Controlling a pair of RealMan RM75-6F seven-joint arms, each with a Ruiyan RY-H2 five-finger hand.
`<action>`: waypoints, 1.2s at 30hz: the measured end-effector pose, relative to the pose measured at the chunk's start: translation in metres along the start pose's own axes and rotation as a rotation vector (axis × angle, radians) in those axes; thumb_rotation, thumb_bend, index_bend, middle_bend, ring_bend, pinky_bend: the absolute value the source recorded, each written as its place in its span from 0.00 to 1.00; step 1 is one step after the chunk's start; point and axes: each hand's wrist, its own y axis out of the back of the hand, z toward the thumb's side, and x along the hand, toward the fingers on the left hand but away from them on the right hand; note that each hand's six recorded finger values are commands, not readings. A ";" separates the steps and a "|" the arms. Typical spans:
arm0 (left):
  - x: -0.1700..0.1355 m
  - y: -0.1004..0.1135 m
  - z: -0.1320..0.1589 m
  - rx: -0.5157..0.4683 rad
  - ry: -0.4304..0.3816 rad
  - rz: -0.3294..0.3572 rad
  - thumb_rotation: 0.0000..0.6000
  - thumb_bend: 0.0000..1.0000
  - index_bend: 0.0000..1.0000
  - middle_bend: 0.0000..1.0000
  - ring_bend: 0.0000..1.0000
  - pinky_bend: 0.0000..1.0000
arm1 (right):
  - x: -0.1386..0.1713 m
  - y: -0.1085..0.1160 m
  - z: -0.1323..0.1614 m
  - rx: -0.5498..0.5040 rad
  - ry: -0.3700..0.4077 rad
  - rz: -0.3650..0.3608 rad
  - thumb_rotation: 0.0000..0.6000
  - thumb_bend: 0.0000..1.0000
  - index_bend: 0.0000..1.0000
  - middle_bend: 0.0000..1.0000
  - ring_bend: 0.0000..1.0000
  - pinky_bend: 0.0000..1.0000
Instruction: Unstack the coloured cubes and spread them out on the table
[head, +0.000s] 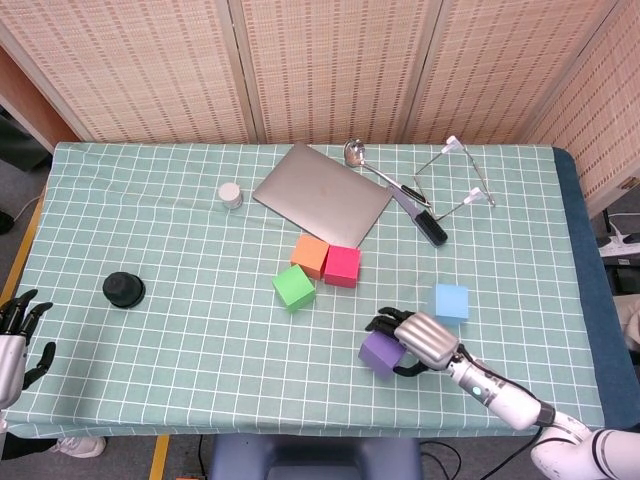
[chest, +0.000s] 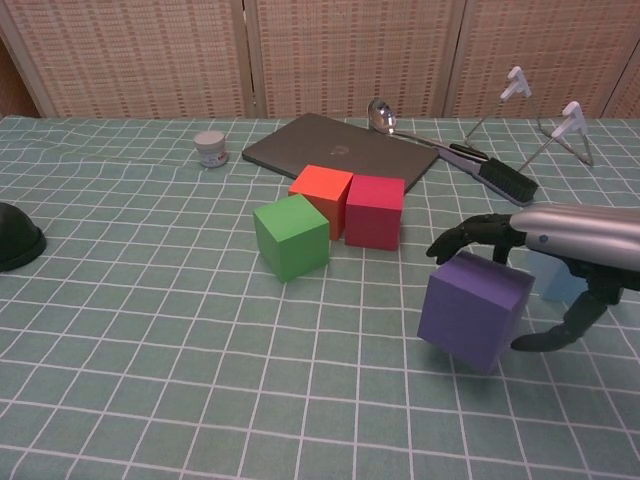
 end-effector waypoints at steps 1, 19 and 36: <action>0.000 0.000 0.000 0.000 -0.001 0.000 1.00 0.39 0.24 0.13 0.16 0.33 | 0.002 0.001 0.000 -0.005 0.000 0.010 1.00 0.09 0.02 0.09 0.00 0.25; 0.001 -0.001 0.001 -0.001 -0.002 -0.002 1.00 0.39 0.24 0.13 0.16 0.33 | -0.041 0.055 0.041 -0.178 0.115 -0.214 1.00 0.09 0.08 0.07 0.00 0.21; 0.001 0.000 -0.004 -0.005 0.012 0.001 1.00 0.39 0.24 0.13 0.16 0.33 | -0.151 0.043 0.090 0.079 0.097 -0.094 1.00 0.08 0.10 0.07 0.00 0.14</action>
